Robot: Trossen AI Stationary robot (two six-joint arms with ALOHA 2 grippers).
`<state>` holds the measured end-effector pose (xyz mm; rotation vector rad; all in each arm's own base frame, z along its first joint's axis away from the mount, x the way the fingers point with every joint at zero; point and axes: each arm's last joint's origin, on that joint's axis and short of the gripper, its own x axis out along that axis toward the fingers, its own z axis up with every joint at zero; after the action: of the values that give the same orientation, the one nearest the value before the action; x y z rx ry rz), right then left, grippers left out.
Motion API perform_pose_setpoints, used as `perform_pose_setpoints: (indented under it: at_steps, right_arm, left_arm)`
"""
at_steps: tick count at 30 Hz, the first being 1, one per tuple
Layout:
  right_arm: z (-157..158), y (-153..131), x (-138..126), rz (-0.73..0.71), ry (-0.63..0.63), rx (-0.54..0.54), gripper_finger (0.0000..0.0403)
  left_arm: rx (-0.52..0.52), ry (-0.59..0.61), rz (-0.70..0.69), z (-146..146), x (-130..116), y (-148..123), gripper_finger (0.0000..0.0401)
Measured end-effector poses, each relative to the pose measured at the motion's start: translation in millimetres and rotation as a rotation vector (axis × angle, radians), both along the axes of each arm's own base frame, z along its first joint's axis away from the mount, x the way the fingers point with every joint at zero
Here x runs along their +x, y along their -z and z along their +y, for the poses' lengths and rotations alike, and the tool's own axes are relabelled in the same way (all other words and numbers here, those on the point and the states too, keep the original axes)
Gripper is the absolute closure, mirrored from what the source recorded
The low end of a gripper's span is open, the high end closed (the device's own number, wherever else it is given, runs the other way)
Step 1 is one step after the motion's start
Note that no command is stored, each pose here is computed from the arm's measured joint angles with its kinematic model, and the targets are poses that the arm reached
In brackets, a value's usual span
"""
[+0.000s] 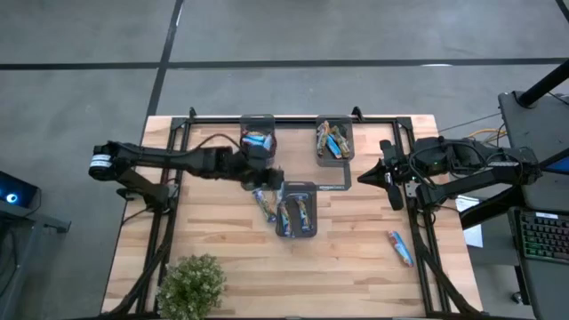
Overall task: Pick and place Granola Bars by type
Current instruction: Put the yellow granola bar into the right black bin
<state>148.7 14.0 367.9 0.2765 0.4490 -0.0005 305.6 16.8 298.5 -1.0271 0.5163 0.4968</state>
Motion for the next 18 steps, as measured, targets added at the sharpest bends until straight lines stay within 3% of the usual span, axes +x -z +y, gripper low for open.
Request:
perform_pose_setpoints:
  at_steps: [18]
  right_arm:
    - [0, 0, 0, 0.002, 0.01, 0.02, 0.0394]
  left_arm:
    - [0.074, 0.026, -0.386, 52, 11, -41, 0.0331]
